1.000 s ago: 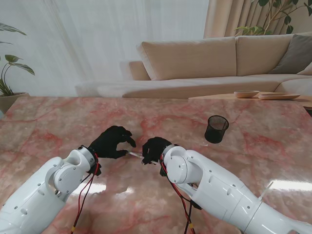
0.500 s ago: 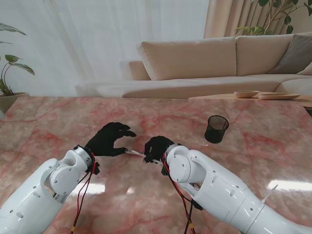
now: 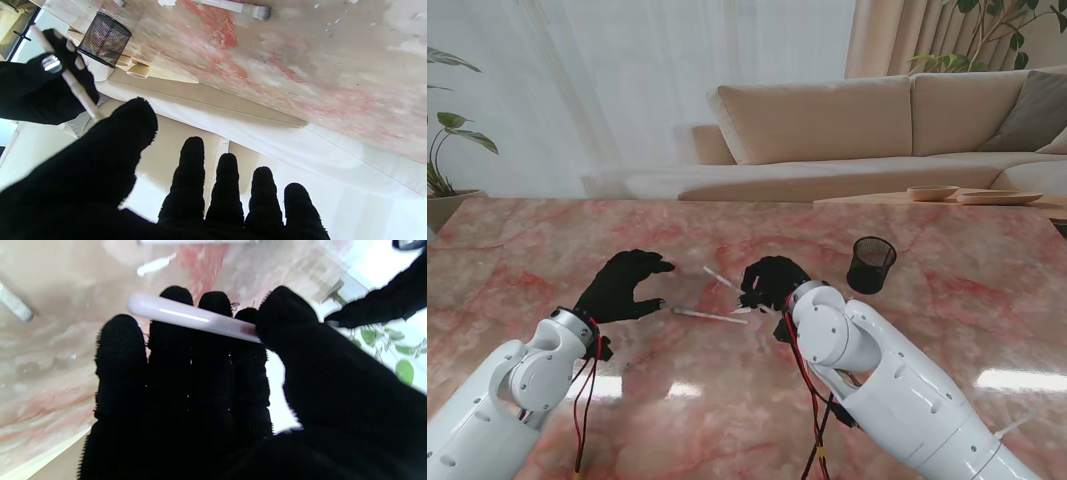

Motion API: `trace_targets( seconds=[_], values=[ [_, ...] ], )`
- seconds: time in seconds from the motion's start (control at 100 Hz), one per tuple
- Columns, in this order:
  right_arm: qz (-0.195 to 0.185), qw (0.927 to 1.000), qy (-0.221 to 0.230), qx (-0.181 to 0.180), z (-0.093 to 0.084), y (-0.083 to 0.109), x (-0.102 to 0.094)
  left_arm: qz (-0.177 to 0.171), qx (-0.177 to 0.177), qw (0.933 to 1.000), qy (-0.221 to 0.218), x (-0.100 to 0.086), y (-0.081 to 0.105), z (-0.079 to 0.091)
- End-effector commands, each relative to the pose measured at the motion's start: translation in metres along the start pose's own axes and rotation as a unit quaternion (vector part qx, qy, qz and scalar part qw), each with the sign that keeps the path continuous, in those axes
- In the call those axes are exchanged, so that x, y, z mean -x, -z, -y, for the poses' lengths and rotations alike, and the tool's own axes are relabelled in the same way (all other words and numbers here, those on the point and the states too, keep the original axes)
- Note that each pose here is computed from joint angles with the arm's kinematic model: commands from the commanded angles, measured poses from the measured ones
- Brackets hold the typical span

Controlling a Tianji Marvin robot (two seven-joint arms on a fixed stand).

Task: Insert makeup brushes into the holder

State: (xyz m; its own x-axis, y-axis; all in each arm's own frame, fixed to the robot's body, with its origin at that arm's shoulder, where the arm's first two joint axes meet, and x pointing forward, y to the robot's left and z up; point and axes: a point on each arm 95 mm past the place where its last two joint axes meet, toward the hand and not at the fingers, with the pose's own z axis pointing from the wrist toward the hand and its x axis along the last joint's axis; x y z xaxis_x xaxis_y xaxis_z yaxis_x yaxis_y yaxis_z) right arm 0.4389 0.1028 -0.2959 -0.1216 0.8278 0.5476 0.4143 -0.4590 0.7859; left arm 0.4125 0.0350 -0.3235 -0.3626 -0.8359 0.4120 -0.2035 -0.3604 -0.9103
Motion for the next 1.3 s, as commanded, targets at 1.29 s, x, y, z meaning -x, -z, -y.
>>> trace_targets(
  seconds=[1.29],
  values=[
    [0.111, 0.9610, -0.118, 0.224, -0.147, -0.015, 0.123, 0.001, 0.061, 0.9975, 0.037, -0.007, 0.014, -0.041]
  ],
)
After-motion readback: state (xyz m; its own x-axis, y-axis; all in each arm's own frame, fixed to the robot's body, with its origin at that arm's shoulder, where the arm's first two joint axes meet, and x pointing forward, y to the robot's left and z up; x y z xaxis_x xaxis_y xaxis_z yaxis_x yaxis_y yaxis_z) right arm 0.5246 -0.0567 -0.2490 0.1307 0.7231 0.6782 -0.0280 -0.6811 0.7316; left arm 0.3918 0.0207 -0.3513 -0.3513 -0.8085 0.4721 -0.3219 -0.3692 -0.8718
